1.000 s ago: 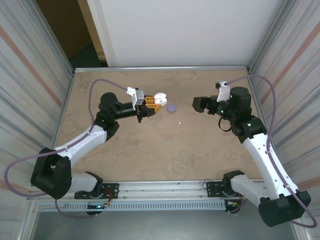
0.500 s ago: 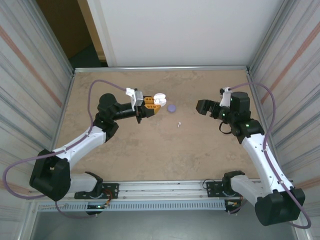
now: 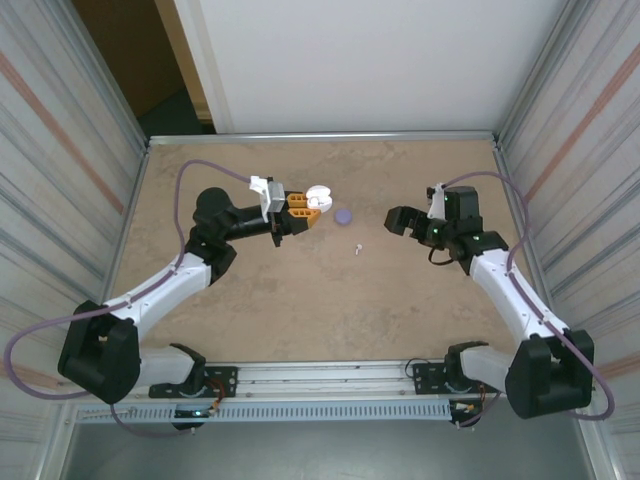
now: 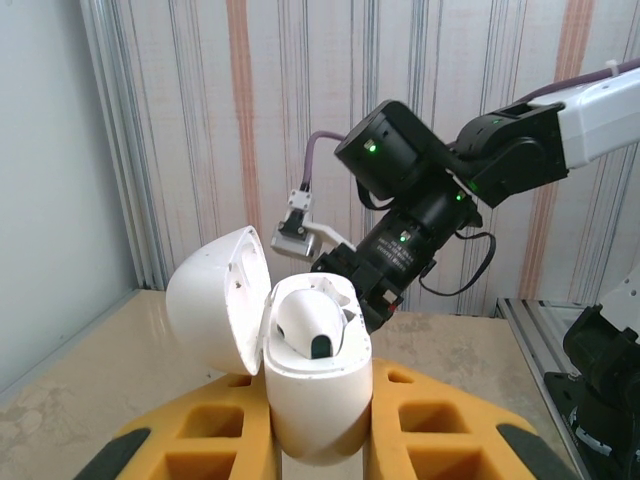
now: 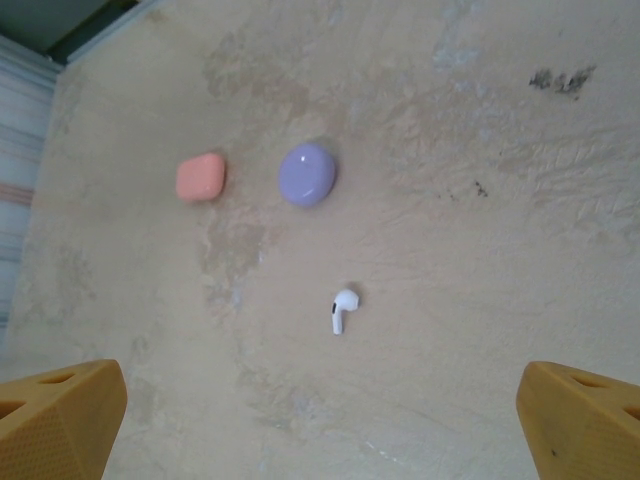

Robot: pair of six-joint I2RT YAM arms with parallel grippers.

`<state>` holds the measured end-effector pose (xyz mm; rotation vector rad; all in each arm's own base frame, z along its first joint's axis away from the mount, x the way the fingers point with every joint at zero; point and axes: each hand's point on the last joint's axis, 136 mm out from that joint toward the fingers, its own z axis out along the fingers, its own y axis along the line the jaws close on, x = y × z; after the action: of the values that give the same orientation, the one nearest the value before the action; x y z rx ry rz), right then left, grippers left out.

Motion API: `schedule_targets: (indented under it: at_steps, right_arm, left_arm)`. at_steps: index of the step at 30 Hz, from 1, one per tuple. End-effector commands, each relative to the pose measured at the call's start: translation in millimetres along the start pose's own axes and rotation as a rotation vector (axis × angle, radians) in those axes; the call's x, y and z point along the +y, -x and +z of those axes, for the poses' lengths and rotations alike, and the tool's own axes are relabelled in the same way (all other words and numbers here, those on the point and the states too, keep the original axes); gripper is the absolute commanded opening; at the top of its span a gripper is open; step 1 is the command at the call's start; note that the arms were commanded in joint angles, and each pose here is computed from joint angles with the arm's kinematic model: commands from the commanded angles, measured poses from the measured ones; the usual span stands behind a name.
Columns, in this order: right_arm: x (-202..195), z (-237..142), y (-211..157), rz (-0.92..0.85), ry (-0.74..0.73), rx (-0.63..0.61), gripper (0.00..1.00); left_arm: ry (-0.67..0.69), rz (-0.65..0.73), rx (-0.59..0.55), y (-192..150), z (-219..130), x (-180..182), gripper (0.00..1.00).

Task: Insert wireless bluetooth earbuds into charging case

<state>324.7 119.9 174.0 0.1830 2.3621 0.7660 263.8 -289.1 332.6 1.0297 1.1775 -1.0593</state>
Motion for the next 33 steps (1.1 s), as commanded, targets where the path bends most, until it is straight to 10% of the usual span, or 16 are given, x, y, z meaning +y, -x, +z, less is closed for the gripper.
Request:
schedule_targets:
  at_steps: [1,33]
  right_arm:
    - [9,10,-3,0.018,0.036,0.050,1.00]
    - [-3,122,-60,-0.114,-0.271,0.444,0.53]
  left_arm:
    - [0.011,0.042,-0.034,13,-5,-3,0.00]
    - [0.016,0.050,-0.028,14,-9,-6,0.00]
